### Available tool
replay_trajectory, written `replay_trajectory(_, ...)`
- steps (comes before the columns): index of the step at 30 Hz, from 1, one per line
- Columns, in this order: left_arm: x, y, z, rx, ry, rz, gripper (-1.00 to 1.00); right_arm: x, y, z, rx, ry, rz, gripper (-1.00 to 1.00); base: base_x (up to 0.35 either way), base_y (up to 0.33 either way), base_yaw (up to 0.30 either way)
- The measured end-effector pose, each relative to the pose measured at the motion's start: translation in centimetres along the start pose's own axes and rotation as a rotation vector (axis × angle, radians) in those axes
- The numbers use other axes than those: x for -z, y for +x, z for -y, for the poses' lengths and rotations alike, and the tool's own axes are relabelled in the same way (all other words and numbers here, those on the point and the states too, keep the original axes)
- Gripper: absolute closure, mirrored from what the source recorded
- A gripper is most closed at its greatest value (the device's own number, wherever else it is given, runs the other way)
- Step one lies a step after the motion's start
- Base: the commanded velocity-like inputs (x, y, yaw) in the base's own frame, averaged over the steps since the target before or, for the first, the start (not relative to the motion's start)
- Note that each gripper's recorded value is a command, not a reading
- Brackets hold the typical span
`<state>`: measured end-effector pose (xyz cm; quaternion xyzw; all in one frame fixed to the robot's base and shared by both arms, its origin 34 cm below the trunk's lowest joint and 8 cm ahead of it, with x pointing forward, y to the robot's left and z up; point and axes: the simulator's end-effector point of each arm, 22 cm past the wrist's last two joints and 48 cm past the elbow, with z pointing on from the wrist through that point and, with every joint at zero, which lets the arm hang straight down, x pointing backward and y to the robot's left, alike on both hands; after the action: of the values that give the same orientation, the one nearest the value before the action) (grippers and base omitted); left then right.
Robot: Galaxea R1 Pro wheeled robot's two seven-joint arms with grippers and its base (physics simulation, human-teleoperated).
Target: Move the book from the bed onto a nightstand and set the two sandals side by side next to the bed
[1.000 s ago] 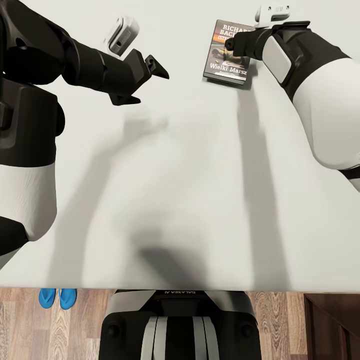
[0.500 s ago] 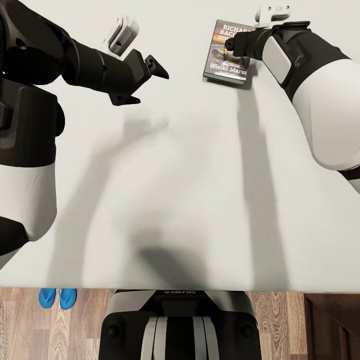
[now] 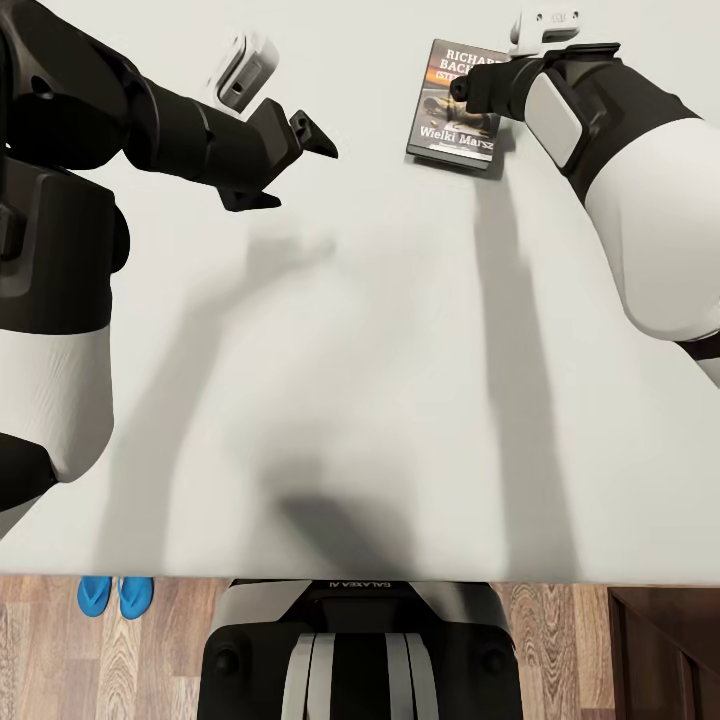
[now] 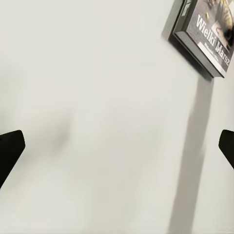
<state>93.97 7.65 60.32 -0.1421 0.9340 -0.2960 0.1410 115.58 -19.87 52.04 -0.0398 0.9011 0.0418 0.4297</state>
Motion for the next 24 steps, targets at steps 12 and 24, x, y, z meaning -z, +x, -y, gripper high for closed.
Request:
replay_trajectory(12, -0.01, 0.02, 0.06, 0.0, 0.003, -0.001, -1.0, -0.01, 0.02, -0.05, 0.001, 0.0, -0.004, -1.0, -0.169, 0.0, 0.0)
replay_trajectory(24, -0.01, 0.06, 0.02, -0.001, 0.001, -0.001, -1.0, 0.02, 0.01, -0.13, 0.002, -0.001, -0.008, -1.0, -0.029, 0.0, 0.0)
